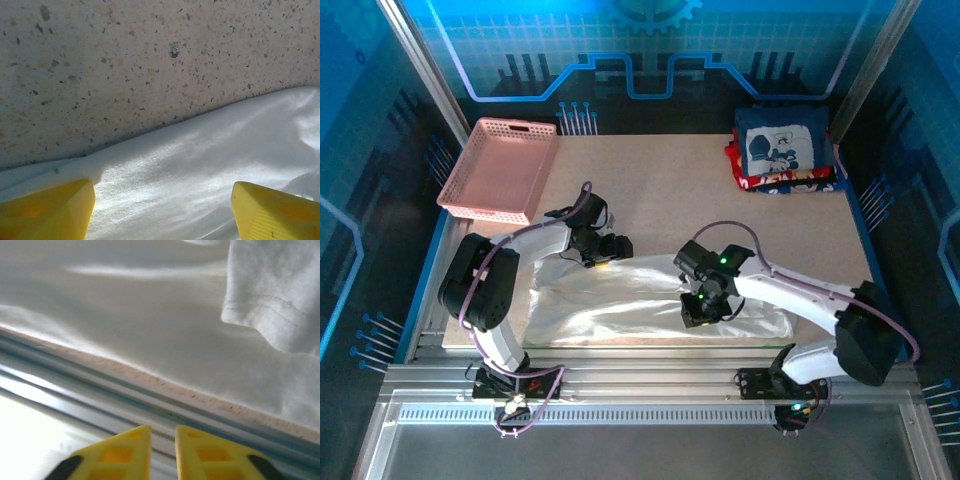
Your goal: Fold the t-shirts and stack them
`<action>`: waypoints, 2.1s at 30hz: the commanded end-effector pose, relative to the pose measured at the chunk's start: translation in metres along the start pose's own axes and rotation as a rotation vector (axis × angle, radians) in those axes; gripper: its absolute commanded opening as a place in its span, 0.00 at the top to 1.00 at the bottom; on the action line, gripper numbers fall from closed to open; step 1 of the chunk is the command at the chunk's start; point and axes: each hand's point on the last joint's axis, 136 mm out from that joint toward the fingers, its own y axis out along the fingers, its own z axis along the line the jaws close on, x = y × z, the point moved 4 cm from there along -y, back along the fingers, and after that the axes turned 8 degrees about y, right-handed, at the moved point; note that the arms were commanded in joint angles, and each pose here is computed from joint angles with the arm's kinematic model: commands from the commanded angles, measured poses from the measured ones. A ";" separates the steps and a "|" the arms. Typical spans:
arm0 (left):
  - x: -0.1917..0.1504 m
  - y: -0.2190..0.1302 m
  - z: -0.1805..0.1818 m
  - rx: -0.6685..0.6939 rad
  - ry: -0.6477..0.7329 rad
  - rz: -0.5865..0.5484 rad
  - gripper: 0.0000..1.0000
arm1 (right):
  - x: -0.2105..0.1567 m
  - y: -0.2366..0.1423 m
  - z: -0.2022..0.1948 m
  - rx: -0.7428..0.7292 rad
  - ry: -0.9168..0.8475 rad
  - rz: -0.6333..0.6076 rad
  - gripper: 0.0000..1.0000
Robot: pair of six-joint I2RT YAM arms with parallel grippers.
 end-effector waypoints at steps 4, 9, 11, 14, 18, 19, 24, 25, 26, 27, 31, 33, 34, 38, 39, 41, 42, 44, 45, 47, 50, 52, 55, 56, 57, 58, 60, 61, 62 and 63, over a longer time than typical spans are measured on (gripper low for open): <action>0.005 -0.003 -0.002 0.015 0.045 -0.011 0.27 | 0.015 -0.066 -0.014 0.060 0.070 -0.122 0.45; 0.014 -0.006 -0.001 -0.016 -0.004 -0.039 0.26 | 0.059 -0.068 -0.068 0.018 0.353 -0.238 0.32; 0.019 -0.006 0.002 -0.036 -0.043 -0.040 0.26 | 0.069 -0.057 -0.080 0.035 0.431 -0.250 0.32; 0.022 -0.007 0.007 -0.027 -0.054 -0.051 0.26 | 0.071 -0.032 -0.096 -0.004 0.534 -0.199 0.35; 0.017 -0.007 0.020 0.020 -0.082 -0.031 0.26 | 0.061 -0.007 -0.114 -0.079 0.610 -0.167 0.35; 0.016 -0.006 0.024 0.029 -0.097 -0.023 0.26 | 0.060 -0.003 -0.116 -0.087 0.623 -0.163 0.35; 0.001 -0.003 0.058 0.116 -0.228 0.023 0.27 | 0.056 0.013 -0.126 -0.137 0.666 -0.139 0.35; -0.001 -0.003 0.064 0.131 -0.251 0.026 0.27 | 0.057 0.016 -0.127 -0.142 0.671 -0.138 0.35; -0.004 -0.003 0.070 0.149 -0.275 0.031 0.27 | 0.058 0.019 -0.128 -0.149 0.675 -0.132 0.34; -0.006 -0.003 0.076 0.164 -0.294 0.033 0.27 | 0.061 0.022 -0.129 -0.157 0.678 -0.128 0.34; -0.013 -0.006 0.096 0.246 -0.352 0.039 0.27 | 0.075 0.031 -0.130 -0.190 0.683 -0.107 0.34; -0.017 -0.010 0.108 0.308 -0.389 0.043 0.27 | 0.085 0.033 -0.131 -0.212 0.693 -0.108 0.34; -0.019 -0.013 0.114 0.336 -0.405 0.041 0.27 | 0.089 0.035 -0.132 -0.223 0.695 -0.105 0.34; -0.022 -0.025 0.132 0.381 -0.464 -0.001 0.26 | 0.119 0.037 -0.130 -0.244 0.691 -0.109 0.34; -0.020 -0.028 0.133 0.375 -0.467 -0.019 0.26 | 0.128 0.036 -0.129 -0.254 0.687 -0.111 0.34; -0.012 -0.034 0.132 0.370 -0.465 -0.052 0.26 | 0.150 0.035 -0.127 -0.260 0.665 -0.117 0.34; -0.006 -0.037 0.131 0.369 -0.462 -0.073 0.25 | 0.162 0.034 -0.125 -0.256 0.662 -0.116 0.34; 0.010 -0.047 0.126 0.342 -0.462 -0.124 0.24 | 0.187 0.032 -0.122 -0.247 0.651 -0.118 0.34; 0.020 -0.052 0.122 0.327 -0.461 -0.150 0.24 | 0.207 0.028 -0.118 -0.235 0.633 -0.140 0.33; 0.040 -0.066 0.114 0.306 -0.451 -0.202 0.24 | 0.246 0.024 -0.112 -0.222 0.590 -0.170 0.32; 0.073 -0.092 0.097 0.262 -0.409 -0.283 0.24 | 0.311 0.019 -0.098 -0.185 0.507 -0.206 0.30; 0.091 -0.111 0.083 0.231 -0.368 -0.332 0.23 | 0.357 0.008 -0.080 -0.108 0.425 -0.265 0.28; 0.105 -0.135 0.065 0.189 -0.309 -0.390 0.23 | 0.404 -0.031 -0.045 0.025 0.275 -0.424 0.23; 0.107 -0.141 0.060 0.179 -0.288 -0.402 0.23 | 0.412 -0.048 -0.033 0.066 0.228 -0.481 0.21; 0.107 -0.148 0.054 0.167 -0.261 -0.419 0.23 | 0.416 -0.070 -0.020 0.107 0.178 -0.540 0.19; 0.106 -0.153 0.049 0.154 -0.233 -0.427 0.23 | 0.416 -0.090 -0.009 0.144 0.130 -0.584 0.19; 0.101 -0.158 0.043 0.137 -0.199 -0.433 0.22 | 0.405 -0.126 0.008 0.187 0.062 -0.648 0.18; 0.096 -0.159 0.041 0.131 -0.188 -0.431 0.22 | 0.395 -0.147 0.014 0.192 0.030 -0.687 0.18; 0.092 -0.158 0.040 0.119 -0.179 -0.429 0.22 | 0.385 -0.159 0.015 0.177 0.022 -0.709 0.16; 0.086 -0.154 0.040 0.105 -0.173 -0.414 0.22 | 0.372 -0.176 0.016 0.166 0.016 -0.740 0.15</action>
